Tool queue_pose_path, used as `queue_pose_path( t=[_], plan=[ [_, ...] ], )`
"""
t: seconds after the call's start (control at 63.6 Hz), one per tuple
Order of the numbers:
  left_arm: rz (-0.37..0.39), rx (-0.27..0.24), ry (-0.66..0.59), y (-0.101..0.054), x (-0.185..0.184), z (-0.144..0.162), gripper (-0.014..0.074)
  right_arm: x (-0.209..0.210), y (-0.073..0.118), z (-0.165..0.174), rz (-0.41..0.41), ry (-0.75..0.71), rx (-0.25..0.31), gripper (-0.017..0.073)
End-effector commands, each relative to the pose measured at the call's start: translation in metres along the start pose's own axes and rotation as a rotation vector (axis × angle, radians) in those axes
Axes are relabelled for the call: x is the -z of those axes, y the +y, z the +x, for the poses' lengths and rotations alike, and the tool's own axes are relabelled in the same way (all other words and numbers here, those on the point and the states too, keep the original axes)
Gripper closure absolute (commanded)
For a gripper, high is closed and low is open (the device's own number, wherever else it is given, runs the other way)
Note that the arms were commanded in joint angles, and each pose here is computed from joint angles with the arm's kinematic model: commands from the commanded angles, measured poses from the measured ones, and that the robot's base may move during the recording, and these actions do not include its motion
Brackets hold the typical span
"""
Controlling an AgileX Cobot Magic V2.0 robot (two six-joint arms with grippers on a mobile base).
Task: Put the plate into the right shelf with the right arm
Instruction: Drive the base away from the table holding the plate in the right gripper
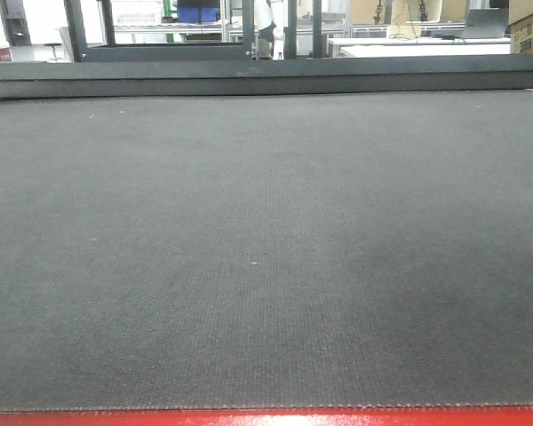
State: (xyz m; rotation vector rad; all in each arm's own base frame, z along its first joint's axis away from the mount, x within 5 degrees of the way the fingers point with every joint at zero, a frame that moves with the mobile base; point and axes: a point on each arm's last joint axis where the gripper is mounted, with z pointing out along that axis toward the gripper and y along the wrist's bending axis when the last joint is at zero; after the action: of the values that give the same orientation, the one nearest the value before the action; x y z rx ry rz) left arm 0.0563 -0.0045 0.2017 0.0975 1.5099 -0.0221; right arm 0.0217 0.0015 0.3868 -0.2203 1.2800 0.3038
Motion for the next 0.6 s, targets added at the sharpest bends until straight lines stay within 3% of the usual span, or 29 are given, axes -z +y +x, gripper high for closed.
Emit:
queue_pose_path(
  t=[0.0,0.581],
  plan=[
    [-0.018,0.005,-0.09,0.0017,0.001,-0.0059,0.064,0.0006,0.0022,-0.0193,-0.022,-0.122,0.022,0.0504],
    [-0.018,0.005,-0.09,0.0017,0.001,-0.0059,0.064,0.0004,0.0022,-0.0188,-0.023,-0.121,0.023,0.0504]
  ],
)
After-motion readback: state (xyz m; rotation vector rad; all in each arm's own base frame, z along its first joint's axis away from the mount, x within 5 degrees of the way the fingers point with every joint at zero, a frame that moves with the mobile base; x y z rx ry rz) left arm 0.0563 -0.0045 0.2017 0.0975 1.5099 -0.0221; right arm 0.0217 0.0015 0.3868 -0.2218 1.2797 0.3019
